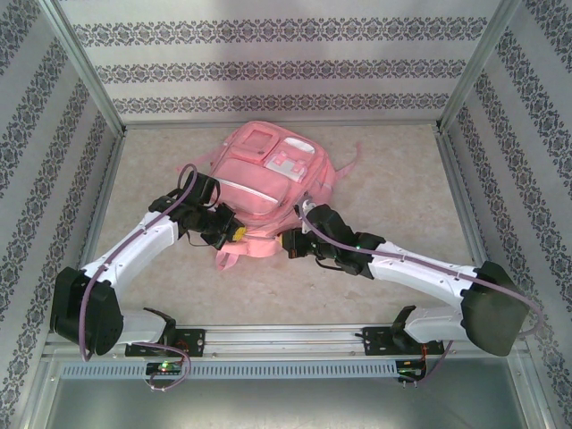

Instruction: Pack the student bag

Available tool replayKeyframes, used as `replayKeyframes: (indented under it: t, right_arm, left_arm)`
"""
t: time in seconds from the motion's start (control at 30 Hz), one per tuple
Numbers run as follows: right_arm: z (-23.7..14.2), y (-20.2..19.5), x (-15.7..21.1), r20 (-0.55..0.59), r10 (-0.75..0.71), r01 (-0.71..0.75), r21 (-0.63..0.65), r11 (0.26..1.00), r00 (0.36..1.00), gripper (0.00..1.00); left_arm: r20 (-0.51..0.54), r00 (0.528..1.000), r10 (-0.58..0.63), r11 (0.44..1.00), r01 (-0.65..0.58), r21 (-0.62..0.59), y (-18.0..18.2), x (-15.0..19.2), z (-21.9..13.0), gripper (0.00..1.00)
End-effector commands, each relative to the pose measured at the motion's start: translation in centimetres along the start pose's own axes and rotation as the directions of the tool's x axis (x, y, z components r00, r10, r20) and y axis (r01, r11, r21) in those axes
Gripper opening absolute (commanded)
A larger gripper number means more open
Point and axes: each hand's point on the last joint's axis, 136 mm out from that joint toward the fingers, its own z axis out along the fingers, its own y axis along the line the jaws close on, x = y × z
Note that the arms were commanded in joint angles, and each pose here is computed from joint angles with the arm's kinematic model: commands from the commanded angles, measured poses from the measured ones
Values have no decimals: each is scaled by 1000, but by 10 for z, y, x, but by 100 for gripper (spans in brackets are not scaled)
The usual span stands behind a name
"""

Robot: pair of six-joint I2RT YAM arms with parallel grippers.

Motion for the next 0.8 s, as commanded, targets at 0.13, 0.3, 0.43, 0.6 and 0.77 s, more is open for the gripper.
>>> replayKeyframes:
  t: [0.13, 0.3, 0.43, 0.6, 0.77]
  right_arm:
    - [-10, -34, 12, -66, -101, 112, 183, 977, 993, 0]
    - [-3, -37, 16, -83, -104, 119, 203, 972, 991, 0]
    - [0, -38, 13, -77, -95, 110, 220, 969, 992, 0]
    - [-5, -53, -7, 11, 14, -16, 249, 968, 1000, 0]
    - [-17, -77, -21, 80, 140, -156, 255, 954, 987, 0]
  left_arm:
    - [95, 992, -78, 996, 74, 46, -18, -21, -24, 0]
    - [90, 993, -71, 993, 62, 98, -41, -14, -39, 0]
    - [85, 994, -66, 992, 57, 111, -45, -9, -43, 0]
    - [83, 995, -52, 996, 45, 83, -31, -7, -39, 0]
    - [74, 995, -67, 997, 64, 43, -5, -5, -30, 0]
